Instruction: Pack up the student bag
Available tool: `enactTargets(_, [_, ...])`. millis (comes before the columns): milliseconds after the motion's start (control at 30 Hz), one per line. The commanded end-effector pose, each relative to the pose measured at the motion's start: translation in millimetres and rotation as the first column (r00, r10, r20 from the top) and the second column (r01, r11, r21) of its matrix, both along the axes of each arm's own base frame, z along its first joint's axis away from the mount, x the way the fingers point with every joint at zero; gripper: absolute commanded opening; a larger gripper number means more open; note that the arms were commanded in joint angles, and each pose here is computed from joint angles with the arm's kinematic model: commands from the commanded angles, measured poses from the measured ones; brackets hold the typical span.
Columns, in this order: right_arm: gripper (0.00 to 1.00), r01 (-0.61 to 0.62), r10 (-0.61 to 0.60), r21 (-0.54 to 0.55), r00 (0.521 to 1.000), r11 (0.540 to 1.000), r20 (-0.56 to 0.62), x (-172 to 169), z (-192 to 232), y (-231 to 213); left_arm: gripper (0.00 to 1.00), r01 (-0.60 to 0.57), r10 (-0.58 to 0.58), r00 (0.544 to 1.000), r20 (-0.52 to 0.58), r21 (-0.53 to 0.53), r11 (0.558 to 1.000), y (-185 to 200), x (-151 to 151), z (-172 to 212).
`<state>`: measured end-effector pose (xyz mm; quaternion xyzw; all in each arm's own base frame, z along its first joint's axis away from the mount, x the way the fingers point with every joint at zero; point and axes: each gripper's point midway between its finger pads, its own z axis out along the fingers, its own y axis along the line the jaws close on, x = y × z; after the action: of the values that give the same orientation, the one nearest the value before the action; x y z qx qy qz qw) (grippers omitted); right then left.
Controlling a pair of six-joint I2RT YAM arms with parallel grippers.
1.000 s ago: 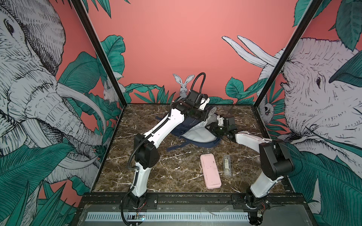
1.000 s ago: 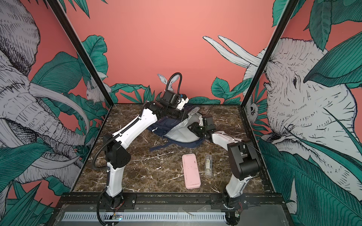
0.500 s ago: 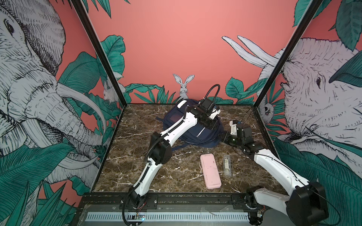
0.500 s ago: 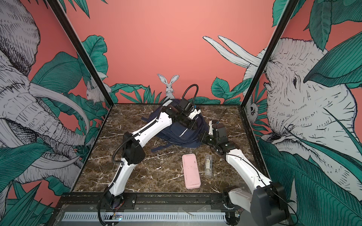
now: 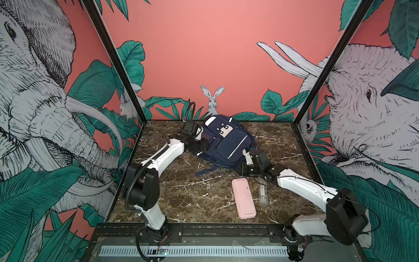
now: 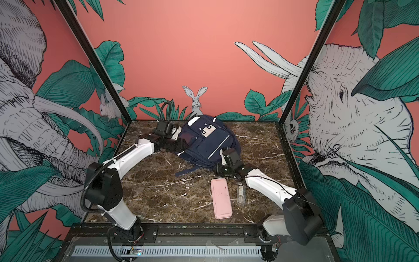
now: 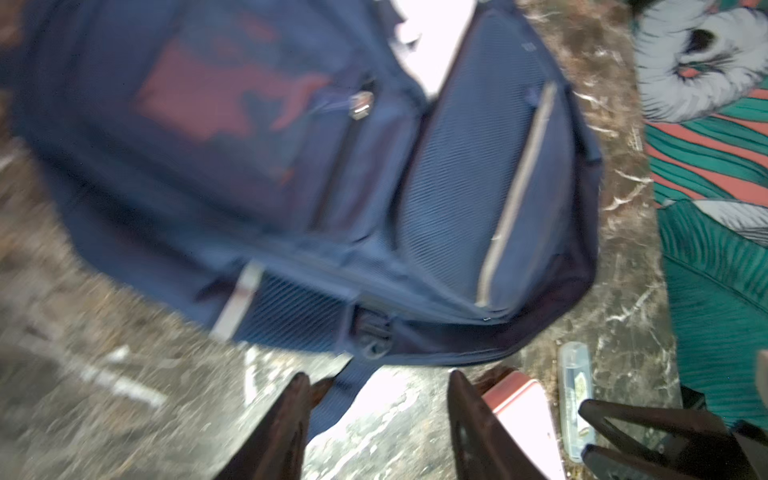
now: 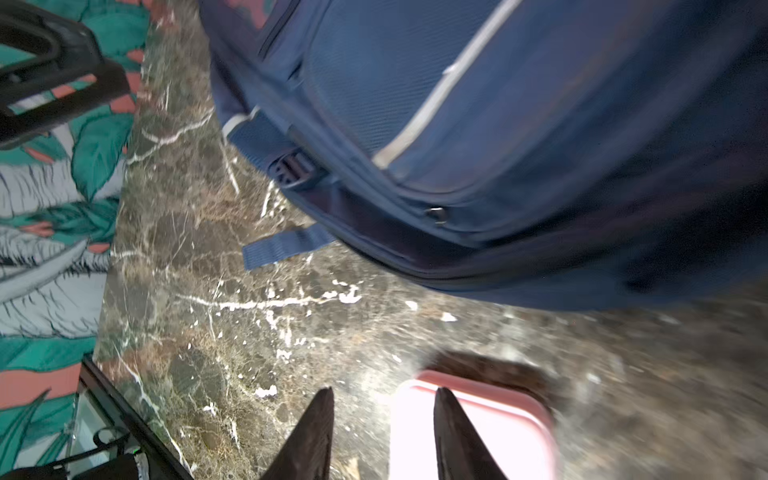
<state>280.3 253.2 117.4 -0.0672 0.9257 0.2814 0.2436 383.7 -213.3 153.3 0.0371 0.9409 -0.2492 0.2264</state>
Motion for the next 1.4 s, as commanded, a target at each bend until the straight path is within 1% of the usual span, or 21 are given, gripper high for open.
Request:
enactTargets(0, [0.39, -0.056, 0.056, -0.01, 0.997, 0.998, 0.051, 9, 4, 30, 0.6, -0.101, 0.099, 0.995, -0.026, -0.081, 0.992, 14, -1, -9])
enactTargets(100, [0.38, -0.081, 0.081, -0.032, 0.997, 0.996, 0.004, 9, -11, 46, 0.61, -0.163, 0.159, 0.986, -0.051, -0.091, 0.982, 31, 4, -22])
enactTargets(167, [0.38, -0.083, 0.083, -0.022, 0.996, 0.996, -0.02, 9, -16, 52, 0.61, -0.189, 0.183, 0.981, -0.065, -0.097, 0.977, 37, 9, -29])
enactTargets(200, [0.38, -0.082, 0.08, -0.034, 0.996, 0.996, -0.048, 9, -29, 53, 0.61, -0.197, 0.191, 0.979, -0.073, -0.096, 0.976, 38, 13, -33])
enactTargets(300, [0.38, -0.076, 0.073, -0.038, 0.995, 0.996, -0.072, 9, -39, 54, 0.61, -0.217, 0.209, 0.972, -0.104, -0.08, 0.973, 41, 20, -47])
enactTargets(433, [0.38, -0.07, 0.065, -0.057, 0.994, 0.996, -0.084, 7, -46, 50, 0.6, -0.228, 0.217, 0.966, -0.138, -0.076, 0.971, 38, 32, -68])
enactTargets(500, [0.38, -0.066, 0.06, -0.069, 0.995, 0.995, -0.084, 7, -48, 47, 0.6, -0.231, 0.215, 0.963, -0.16, -0.09, 0.969, 34, 37, -75])
enactTargets(600, [0.38, -0.056, 0.048, -0.111, 0.996, 0.992, -0.073, 9, -51, 39, 0.58, -0.244, 0.226, 0.96, -0.166, -0.095, 0.965, 32, 43, -83])
enactTargets(667, [0.38, -0.054, 0.045, -0.139, 0.997, 0.989, -0.067, 10, -52, 34, 0.53, -0.245, 0.229, 0.96, -0.164, -0.09, 0.965, 32, 46, -86])
enactTargets(767, [0.38, -0.05, 0.039, -0.159, 0.997, 0.986, -0.069, 15, -56, 28, 0.39, -0.247, 0.227, 0.958, -0.177, -0.104, 0.963, 29, 49, -90])
enactTargets(833, [0.38, -0.05, 0.039, -0.171, 0.997, 0.984, -0.07, 19, -57, 24, 0.27, -0.243, 0.22, 0.96, -0.172, -0.124, 0.962, 26, 50, -86])
enactTargets(900, [0.38, -0.045, 0.035, -0.183, 0.998, 0.982, -0.057, 26, -55, 20, 0.13, -0.235, 0.215, 0.965, -0.15, -0.138, 0.962, 24, 49, -76])
enactTargets(967, [0.38, -0.045, 0.036, -0.195, 0.998, 0.98, -0.047, 32, -54, 16, 0.01, -0.229, 0.21, 0.969, -0.128, -0.155, 0.961, 22, 48, -63])
enactTargets(1000, [0.38, -0.043, 0.035, -0.203, 0.999, 0.978, -0.041, 37, -53, 14, 0.0, -0.22, 0.203, 0.972, -0.114, -0.167, 0.961, 20, 47, -54])
enactTargets(1133, [0.37, -0.046, 0.043, -0.247, 0.999, 0.968, -0.021, 52, -50, 7, 0.0, -0.192, 0.182, 0.981, -0.065, -0.202, 0.961, 13, 40, -22])
enactTargets(1200, [0.37, -0.073, 0.075, -0.255, 0.997, 0.964, -0.003, 54, -40, 9, 0.0, -0.168, 0.166, 0.986, -0.03, -0.221, 0.961, 6, 37, -2])
enactTargets(1367, [0.37, -0.148, 0.154, -0.119, 0.987, 0.982, 0.039, 41, -14, 40, 0.0, -0.112, 0.124, 0.992, 0.035, -0.239, 0.965, -10, 32, 36])
